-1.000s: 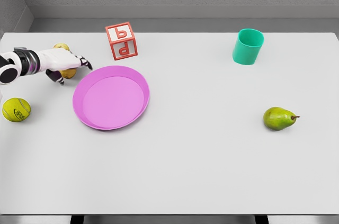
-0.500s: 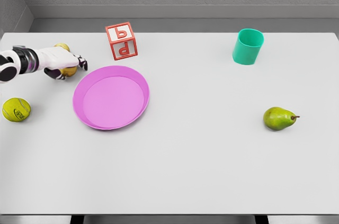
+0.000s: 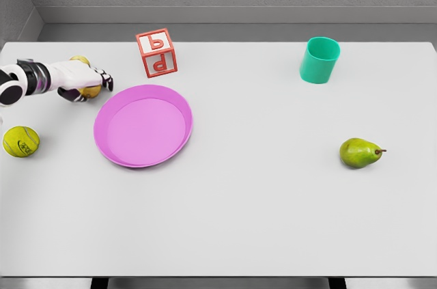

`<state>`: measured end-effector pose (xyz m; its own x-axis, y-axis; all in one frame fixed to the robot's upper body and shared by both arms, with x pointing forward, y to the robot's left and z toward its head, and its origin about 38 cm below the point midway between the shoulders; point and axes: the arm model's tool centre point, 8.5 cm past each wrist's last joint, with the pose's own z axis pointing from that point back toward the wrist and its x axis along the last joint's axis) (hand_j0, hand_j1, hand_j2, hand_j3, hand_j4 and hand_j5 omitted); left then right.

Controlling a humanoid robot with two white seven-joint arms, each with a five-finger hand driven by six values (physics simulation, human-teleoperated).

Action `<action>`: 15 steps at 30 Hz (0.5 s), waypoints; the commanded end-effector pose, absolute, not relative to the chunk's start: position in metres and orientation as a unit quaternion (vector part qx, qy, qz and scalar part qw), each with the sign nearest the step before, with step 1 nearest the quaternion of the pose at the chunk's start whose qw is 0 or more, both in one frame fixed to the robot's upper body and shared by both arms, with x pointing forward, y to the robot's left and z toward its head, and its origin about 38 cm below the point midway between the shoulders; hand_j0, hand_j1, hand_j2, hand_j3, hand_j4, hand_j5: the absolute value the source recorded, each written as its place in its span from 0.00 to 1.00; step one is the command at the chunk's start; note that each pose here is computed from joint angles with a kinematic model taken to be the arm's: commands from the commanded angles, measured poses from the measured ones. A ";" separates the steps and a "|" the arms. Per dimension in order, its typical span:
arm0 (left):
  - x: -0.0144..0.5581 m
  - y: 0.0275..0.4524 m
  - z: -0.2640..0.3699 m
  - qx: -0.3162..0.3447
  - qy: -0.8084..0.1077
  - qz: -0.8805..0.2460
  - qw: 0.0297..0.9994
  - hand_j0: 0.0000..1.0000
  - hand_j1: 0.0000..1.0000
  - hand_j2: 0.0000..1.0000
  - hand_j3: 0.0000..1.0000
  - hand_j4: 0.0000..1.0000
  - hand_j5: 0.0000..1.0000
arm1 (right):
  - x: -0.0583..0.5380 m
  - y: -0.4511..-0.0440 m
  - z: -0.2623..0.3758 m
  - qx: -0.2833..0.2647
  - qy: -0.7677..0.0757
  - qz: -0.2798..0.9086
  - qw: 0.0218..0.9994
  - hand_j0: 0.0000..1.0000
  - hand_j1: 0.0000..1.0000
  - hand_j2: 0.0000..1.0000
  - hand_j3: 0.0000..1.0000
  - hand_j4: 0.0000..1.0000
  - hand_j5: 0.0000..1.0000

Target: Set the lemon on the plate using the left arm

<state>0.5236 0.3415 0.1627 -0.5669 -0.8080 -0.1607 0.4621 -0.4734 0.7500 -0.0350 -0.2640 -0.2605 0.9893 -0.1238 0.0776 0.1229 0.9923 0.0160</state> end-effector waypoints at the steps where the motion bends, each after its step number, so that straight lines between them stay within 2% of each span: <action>1: 0.523 0.340 0.163 0.252 -0.345 -0.816 0.390 0.57 0.57 0.57 0.57 0.57 0.57 | -0.035 -0.264 -0.261 0.006 -0.039 -0.062 0.997 1.00 1.00 1.00 1.00 1.00 1.00; 15: 0.525 0.341 0.172 0.252 -0.360 -0.807 0.394 0.54 0.54 0.54 0.54 0.54 0.54 | -0.035 -0.264 -0.261 0.005 -0.039 -0.062 0.997 1.00 1.00 1.00 1.00 1.00 1.00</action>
